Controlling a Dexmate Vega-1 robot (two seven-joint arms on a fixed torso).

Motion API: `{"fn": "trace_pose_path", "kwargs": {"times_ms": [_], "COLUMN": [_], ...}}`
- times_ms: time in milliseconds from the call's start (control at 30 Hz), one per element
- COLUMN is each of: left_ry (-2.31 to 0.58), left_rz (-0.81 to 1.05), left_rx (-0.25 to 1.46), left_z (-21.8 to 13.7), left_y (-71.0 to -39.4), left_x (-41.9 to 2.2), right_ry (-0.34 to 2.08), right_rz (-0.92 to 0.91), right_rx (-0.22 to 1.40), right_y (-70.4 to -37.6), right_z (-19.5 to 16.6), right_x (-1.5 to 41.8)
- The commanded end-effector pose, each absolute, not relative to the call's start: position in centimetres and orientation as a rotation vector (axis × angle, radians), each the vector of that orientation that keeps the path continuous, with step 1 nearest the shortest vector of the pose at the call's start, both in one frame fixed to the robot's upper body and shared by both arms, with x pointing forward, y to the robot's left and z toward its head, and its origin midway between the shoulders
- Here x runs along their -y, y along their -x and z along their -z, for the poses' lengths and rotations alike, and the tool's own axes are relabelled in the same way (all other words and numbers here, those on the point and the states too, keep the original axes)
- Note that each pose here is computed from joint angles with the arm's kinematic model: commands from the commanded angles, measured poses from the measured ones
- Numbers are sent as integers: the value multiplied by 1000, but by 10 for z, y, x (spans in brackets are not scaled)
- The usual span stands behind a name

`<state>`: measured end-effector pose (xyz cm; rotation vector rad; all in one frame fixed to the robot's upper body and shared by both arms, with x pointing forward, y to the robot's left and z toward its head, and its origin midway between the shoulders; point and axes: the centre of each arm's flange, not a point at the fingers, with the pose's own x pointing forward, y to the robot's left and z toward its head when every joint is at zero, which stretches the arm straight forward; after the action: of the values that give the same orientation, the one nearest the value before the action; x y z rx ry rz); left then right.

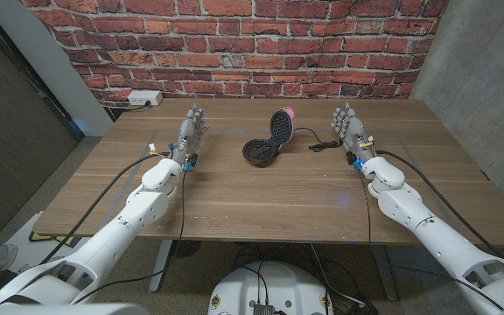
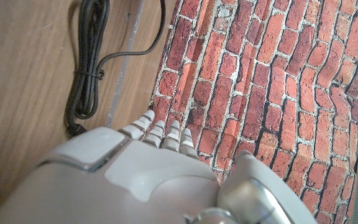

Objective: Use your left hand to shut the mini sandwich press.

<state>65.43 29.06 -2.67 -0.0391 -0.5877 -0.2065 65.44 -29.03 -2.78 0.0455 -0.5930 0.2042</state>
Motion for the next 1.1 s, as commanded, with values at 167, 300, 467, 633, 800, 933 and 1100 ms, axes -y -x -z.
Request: {"fn": "trace_pose_path", "kwargs": {"times_ms": [167, 300, 467, 633, 800, 933, 1100], "left_ry": [24, -28, -86, -155, -190, -224, -262], "left_rz": [211, 196, 176, 148, 142, 142, 144], "left_rx": [595, 605, 630, 645, 661, 673, 679], "left_z": [25, 19, 10, -2, -12, -21, -31], "left_y": [-657, -655, -650, -647, -644, -643, -643], "left_x": [-289, -288, -285, -282, -279, -276, -272], "right_ry": [-48, -45, -42, -36, -34, -35, -34], "right_rz": [-202, -206, -209, -209, -210, -211, -212], "right_rx": [596, 595, 596, 600, 600, 601, 606], "right_y": [-657, -658, -659, -659, -659, -659, -659], "right_z": [28, 27, 28, 28, 30, 31, 32], "right_x": [289, 289, 288, 289, 289, 289, 289]}}
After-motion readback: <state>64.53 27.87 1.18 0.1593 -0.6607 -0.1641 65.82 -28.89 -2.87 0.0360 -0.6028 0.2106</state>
